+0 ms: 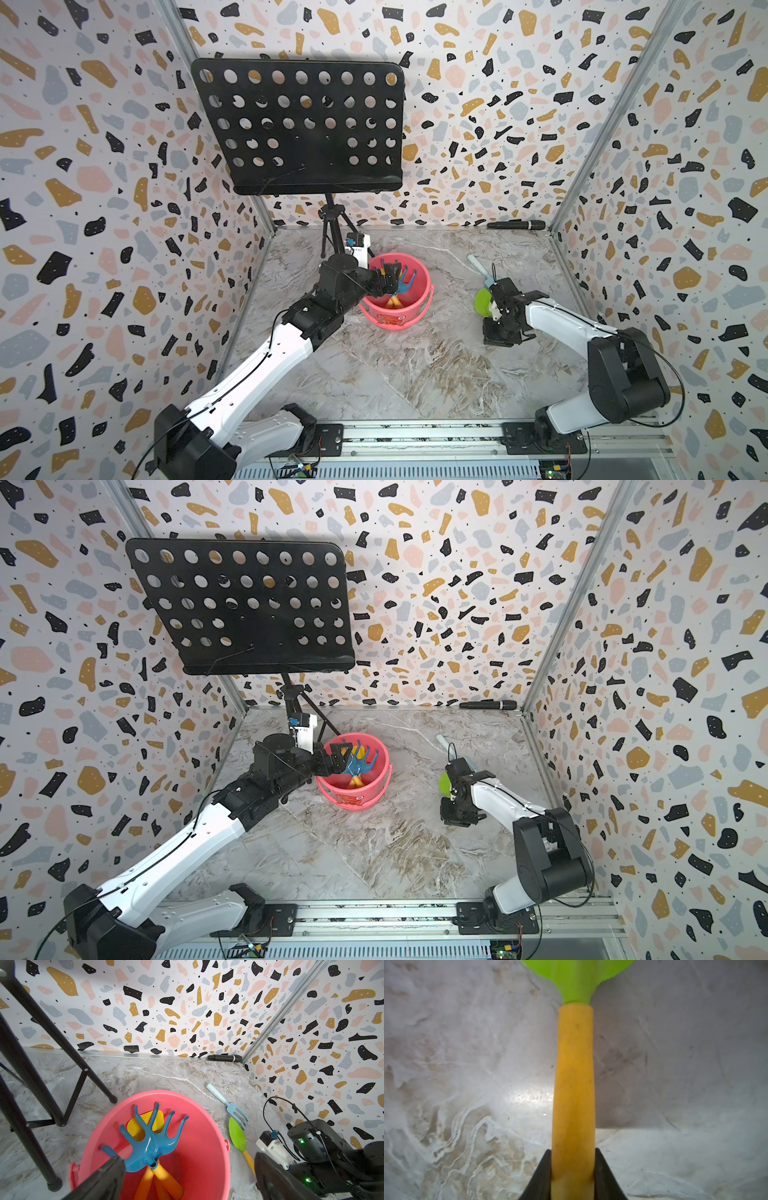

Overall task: Organize the gardening tools
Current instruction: Pick up the gardening tool from the center of the board, then place the gardening tool in the container, then pick up the gardening tool from the center of the board.

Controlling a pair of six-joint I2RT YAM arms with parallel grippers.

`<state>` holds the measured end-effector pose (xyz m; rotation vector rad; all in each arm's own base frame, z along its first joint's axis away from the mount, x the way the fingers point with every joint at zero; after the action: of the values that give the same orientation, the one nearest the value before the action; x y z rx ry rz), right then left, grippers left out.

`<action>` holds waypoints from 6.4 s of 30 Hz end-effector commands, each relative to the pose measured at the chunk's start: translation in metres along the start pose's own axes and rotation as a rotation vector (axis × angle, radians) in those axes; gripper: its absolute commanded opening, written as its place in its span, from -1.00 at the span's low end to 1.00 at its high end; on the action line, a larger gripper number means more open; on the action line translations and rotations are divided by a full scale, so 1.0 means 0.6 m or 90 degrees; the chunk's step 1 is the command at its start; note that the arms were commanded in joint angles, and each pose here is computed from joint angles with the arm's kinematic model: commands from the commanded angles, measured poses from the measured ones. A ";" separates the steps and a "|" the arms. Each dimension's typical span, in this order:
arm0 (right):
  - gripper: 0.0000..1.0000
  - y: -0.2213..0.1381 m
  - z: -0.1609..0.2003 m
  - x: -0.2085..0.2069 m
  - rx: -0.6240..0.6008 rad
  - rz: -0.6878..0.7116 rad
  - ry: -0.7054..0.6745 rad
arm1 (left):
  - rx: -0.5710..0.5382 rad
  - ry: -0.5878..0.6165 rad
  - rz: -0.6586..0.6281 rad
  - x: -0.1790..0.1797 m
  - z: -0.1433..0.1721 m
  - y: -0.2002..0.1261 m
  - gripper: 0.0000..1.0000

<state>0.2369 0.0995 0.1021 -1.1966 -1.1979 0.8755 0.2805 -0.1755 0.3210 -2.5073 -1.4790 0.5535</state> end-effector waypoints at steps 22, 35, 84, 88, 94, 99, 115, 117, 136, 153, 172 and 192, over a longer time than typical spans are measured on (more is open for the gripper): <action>-1.00 -0.206 0.057 0.092 -0.281 -0.289 -0.223 | 0.080 -0.041 0.135 -0.050 -0.025 0.009 0.99; -1.00 -0.242 0.101 0.161 -0.370 -0.302 -0.417 | 0.135 -0.011 0.275 -0.119 -0.038 0.012 0.99; 0.69 -0.250 0.079 0.218 -0.410 -0.186 -0.435 | 0.090 0.116 0.149 -0.102 -0.059 0.012 -1.00; 0.94 -0.260 0.052 0.209 -0.429 -0.162 -0.383 | 0.035 0.149 0.088 -0.086 -0.088 -0.011 -1.00; 0.99 -0.258 -0.029 0.180 -0.416 -0.125 -0.242 | -0.029 0.193 -0.023 -0.053 -0.116 -0.029 -1.00; 0.97 -0.241 -0.109 0.174 -0.395 -0.099 -0.169 | -0.044 0.219 -0.097 -0.023 -0.119 -0.022 -1.00; 0.94 -0.182 -0.298 0.165 -0.344 -0.076 -0.092 | -0.019 0.217 -0.144 0.032 -0.097 0.036 -1.00; 0.93 -0.176 -0.312 0.161 -0.333 -0.077 -0.096 | -0.010 0.214 -0.143 0.035 -0.084 0.045 -1.00; 0.86 -0.055 -0.449 0.140 -0.234 -0.086 -0.066 | 0.040 0.205 -0.102 0.043 -0.007 0.103 -1.00; 0.86 0.018 -0.482 0.112 -0.211 -0.019 -0.079 | 0.111 0.171 -0.040 0.039 0.062 0.137 -0.27; 0.61 0.052 -0.446 0.141 -0.123 -0.149 -0.043 | 0.046 0.146 -0.115 0.045 -0.005 0.042 0.81; 0.47 0.033 -0.259 0.164 -0.022 -0.270 -0.047 | 0.022 0.089 -0.100 0.038 -0.019 0.002 0.95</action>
<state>0.4210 0.1571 0.0926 -0.9387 -1.4276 0.6084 0.2985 -0.1574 0.3097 -2.2674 -1.5459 0.3674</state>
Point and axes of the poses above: each gripper's point midway between its finger pads, its own y axis out along the fingers, its own x axis along the line the jaws close on, z = x × y, the point moved 6 cm from there along -y, back along the fingers, and after that the axes turned 10 degrees about y, right-handed, at the moved point
